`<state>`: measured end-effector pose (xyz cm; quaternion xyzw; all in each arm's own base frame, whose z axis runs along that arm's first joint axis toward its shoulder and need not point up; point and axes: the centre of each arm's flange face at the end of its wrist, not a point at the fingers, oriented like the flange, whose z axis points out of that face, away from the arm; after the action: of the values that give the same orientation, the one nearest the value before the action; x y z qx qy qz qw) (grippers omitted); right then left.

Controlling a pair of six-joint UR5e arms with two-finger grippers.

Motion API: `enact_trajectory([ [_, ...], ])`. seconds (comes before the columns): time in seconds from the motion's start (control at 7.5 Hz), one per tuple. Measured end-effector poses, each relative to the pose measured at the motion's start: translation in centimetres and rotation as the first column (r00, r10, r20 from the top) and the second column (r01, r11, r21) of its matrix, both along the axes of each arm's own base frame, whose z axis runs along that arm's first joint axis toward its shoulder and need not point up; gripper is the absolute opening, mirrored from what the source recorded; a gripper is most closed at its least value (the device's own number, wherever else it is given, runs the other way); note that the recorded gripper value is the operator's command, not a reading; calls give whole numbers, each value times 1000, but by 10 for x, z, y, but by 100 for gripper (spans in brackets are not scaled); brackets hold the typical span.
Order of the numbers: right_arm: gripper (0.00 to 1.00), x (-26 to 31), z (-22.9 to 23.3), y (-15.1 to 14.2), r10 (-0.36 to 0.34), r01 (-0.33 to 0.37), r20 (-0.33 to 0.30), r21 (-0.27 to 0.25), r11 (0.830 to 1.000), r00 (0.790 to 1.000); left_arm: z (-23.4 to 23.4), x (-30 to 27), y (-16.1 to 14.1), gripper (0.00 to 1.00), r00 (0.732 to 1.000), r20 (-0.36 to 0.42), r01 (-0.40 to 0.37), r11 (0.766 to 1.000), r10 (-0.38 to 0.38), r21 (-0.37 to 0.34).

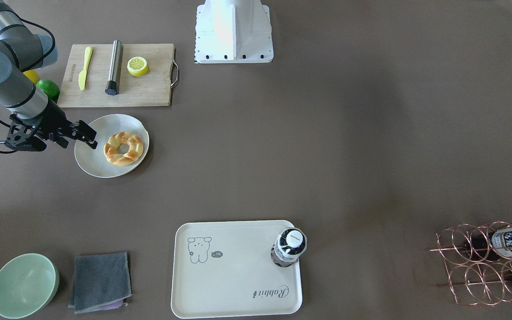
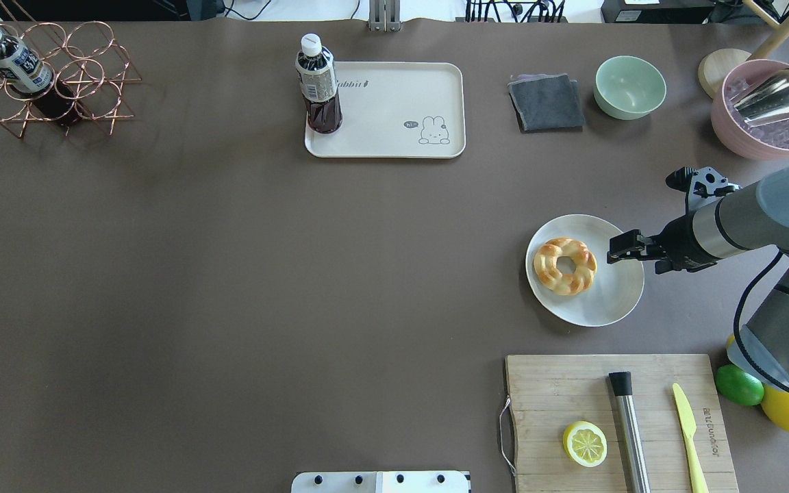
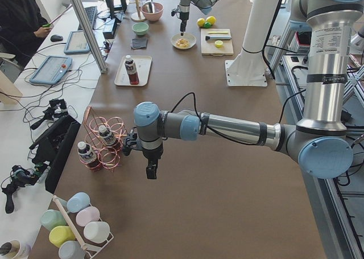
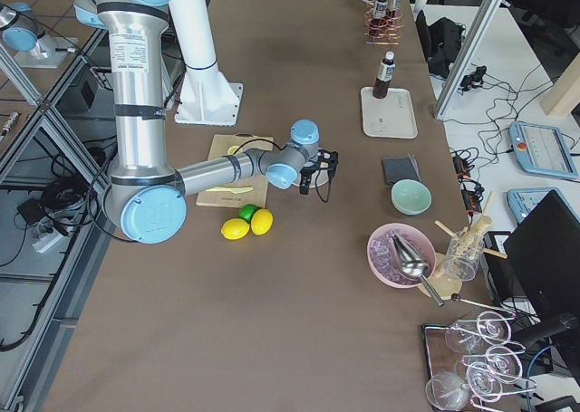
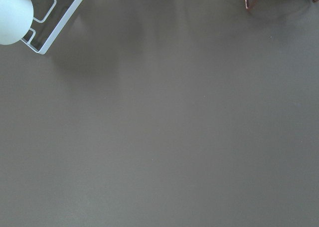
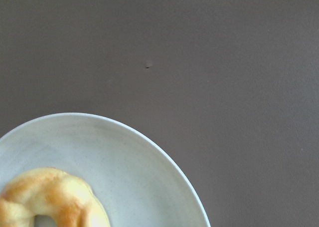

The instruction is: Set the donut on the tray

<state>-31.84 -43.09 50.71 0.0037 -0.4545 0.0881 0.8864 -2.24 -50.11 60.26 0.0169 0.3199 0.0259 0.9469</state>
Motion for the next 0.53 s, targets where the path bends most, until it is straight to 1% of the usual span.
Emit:
enact_trajectory([
  [0.27, 30, 0, 2, 1, 0, 0, -4, -3, 1000, 1000, 1, 0, 0, 98, 1000, 1, -1, 1000, 1, 0],
  [0.4, 18, 0, 5, 2, 3, -3, -9, -4, 1000, 1000, 1, 0, 0, 98, 1000, 1, -1, 1000, 1, -1],
  [0.53, 0, 1, 7, 2, 5, -5, -14, -5, 1000, 1000, 1, 0, 1, 98, 1000, 1, -1, 1000, 1, -1],
])
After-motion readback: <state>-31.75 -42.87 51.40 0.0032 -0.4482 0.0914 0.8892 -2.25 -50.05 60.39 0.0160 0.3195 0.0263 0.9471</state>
